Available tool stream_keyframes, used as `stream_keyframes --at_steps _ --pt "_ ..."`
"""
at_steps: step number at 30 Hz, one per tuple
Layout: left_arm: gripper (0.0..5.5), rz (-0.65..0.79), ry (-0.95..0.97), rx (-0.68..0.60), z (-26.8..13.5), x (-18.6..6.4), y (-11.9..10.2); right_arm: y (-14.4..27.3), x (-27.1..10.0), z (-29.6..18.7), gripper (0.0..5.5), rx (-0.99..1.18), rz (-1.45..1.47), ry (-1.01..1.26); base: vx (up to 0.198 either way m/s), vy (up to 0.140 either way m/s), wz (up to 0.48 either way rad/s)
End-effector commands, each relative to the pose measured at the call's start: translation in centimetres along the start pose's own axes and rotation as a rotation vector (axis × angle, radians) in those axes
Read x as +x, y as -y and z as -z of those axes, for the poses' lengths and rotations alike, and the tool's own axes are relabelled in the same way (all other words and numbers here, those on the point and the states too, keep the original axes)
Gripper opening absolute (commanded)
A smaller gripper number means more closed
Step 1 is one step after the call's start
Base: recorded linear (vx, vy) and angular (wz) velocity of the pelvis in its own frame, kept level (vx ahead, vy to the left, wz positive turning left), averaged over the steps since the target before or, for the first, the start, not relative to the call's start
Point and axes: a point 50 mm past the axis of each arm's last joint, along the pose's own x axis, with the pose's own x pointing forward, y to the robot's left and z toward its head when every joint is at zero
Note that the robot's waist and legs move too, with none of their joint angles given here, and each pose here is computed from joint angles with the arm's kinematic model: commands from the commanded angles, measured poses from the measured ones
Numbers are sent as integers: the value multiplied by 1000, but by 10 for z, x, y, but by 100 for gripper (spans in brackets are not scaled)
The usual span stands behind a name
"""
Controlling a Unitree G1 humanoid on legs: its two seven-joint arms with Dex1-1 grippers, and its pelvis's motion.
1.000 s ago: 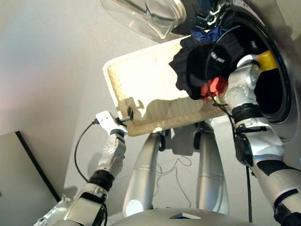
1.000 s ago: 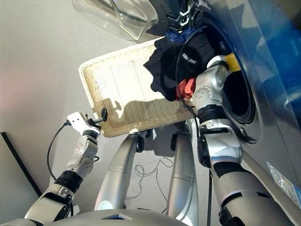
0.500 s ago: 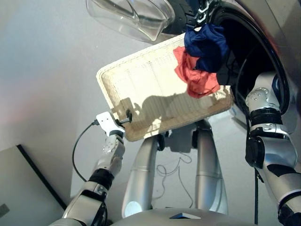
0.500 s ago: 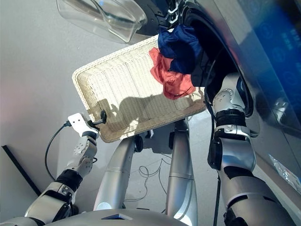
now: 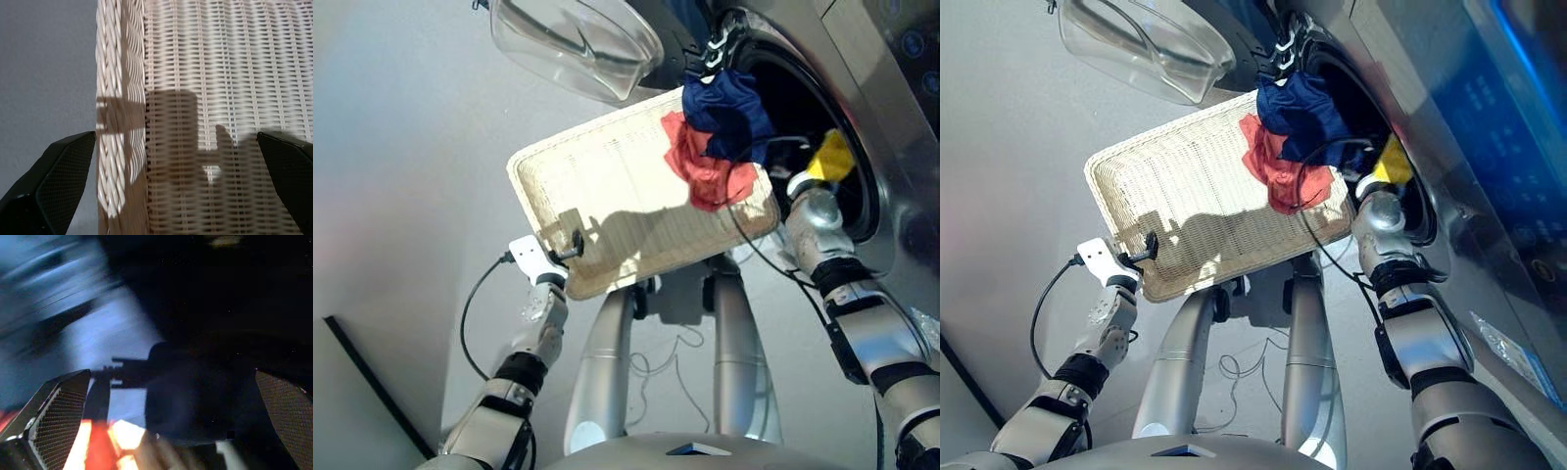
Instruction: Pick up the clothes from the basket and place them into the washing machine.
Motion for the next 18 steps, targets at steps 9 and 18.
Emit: stream_keyframes --at_steps 9,18 --pt "550 -61 47 73 -13 2 -26 -47 -1 12 550 -296 -244 -49 6 -6 67" --pt "550 -55 101 49 -27 11 -14 -38 9 17 550 -405 -123 -145 0 0 0"
